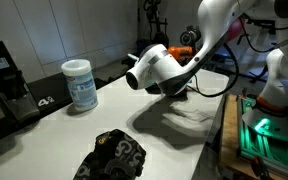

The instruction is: Place the drill upright

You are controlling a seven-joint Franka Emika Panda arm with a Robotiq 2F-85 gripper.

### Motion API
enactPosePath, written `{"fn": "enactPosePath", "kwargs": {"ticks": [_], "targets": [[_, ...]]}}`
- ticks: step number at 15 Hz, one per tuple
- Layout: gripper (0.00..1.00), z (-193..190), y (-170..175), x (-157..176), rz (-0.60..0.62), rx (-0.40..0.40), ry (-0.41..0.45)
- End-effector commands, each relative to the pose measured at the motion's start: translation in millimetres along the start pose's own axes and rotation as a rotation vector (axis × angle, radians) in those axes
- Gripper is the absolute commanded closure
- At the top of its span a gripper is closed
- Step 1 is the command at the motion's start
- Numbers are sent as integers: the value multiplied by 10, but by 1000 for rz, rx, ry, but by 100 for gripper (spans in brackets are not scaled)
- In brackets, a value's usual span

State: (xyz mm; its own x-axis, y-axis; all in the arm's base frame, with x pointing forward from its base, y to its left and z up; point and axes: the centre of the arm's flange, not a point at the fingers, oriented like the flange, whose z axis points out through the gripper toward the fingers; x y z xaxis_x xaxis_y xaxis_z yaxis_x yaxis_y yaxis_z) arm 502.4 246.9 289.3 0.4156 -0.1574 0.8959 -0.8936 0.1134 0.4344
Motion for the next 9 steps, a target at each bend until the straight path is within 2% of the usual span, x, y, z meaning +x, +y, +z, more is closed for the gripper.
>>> {"fn": "enactPosePath", "kwargs": {"ticks": [1,4,9], "targets": [[90,-260,-11,87,-15,43,83],[90,-356,-6,34,-16,69,122],[90,-501,-22,-137,12,44,170]]}}
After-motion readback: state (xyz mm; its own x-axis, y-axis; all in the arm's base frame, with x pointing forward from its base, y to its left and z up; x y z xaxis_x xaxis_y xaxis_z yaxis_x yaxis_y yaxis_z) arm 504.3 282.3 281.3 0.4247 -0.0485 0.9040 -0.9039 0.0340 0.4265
